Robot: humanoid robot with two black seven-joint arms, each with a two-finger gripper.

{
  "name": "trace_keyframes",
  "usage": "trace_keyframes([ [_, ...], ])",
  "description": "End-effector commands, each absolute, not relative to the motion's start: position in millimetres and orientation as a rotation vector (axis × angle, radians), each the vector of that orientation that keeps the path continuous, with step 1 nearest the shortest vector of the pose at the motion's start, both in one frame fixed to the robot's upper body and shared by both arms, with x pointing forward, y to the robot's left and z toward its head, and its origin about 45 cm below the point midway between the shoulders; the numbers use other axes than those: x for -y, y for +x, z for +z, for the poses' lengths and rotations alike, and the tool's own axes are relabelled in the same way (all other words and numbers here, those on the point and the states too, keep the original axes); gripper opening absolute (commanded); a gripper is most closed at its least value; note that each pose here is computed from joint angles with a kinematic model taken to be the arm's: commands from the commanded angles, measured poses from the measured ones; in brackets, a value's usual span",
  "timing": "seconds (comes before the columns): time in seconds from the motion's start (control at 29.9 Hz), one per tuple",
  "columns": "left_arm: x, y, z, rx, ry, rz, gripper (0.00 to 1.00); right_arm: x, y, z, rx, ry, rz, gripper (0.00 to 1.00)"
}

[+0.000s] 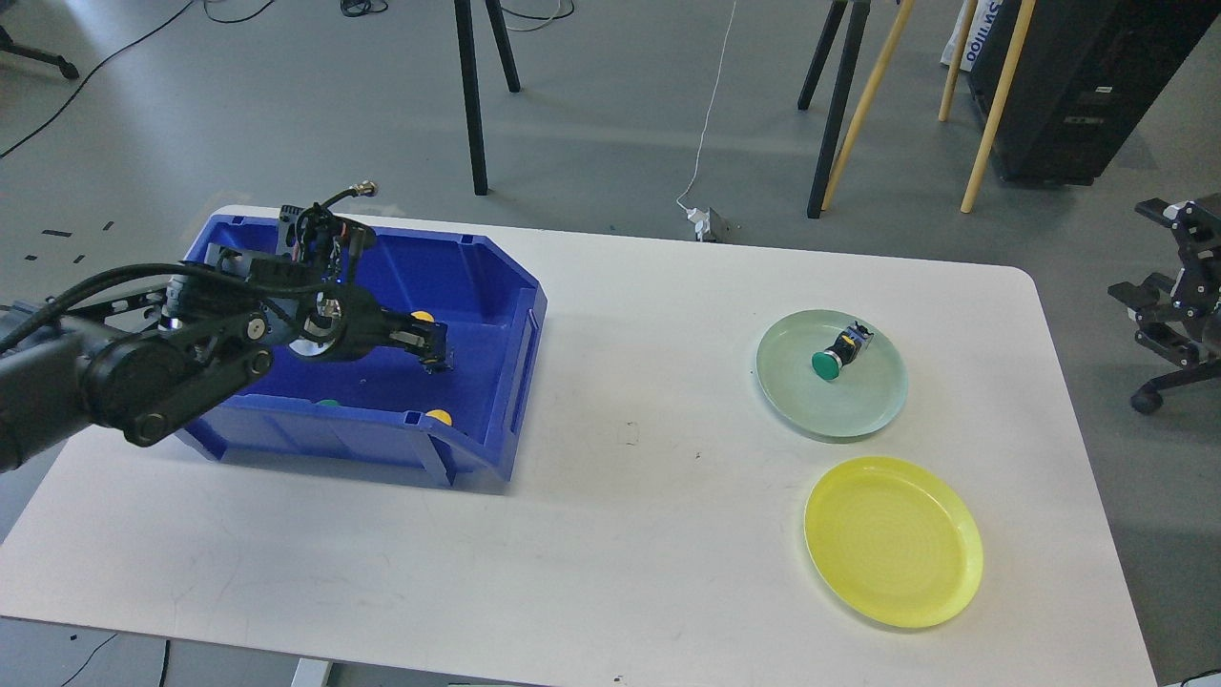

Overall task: Pass button and place on color plate
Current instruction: 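Reach the left gripper into the bin and grasp a yellow-topped button, then lift the yellow button and hand it from the left to the right gripper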

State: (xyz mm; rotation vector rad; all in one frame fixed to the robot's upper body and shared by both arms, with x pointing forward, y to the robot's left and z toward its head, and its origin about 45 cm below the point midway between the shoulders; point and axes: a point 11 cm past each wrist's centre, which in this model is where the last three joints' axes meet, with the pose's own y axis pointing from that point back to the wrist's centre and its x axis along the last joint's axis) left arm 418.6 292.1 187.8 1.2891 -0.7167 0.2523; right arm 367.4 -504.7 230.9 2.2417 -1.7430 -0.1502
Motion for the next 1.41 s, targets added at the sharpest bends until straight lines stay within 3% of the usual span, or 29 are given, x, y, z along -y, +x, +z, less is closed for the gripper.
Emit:
trace_keyframes([
  [0.0,-303,417,223,0.745,1.223,0.315,0.23,494,373,226,1.745,2.257,-0.156,0.99],
  [0.17,-309,413,265,0.692,1.069,0.435,0.23,472,389,227,1.745,2.313,-0.146,0.99],
  [0.4,-295,436,349,0.585,0.668,0.687,0.24,436,421,251,1.757,2.416,-0.075,0.98],
  [0.57,-237,449,383,0.561,0.466,0.662,0.24,398,439,275,1.720,2.529,-0.021,0.98],
  [0.77,-151,477,390,0.510,0.345,0.615,0.24,320,455,307,1.626,2.707,0.053,0.98],
  [0.94,-107,491,387,0.424,0.288,0.612,0.24,279,463,323,1.585,2.798,0.078,0.97],
  [1.37,-82,490,380,0.357,0.241,0.592,0.23,222,466,341,1.538,2.930,0.057,0.97],
])
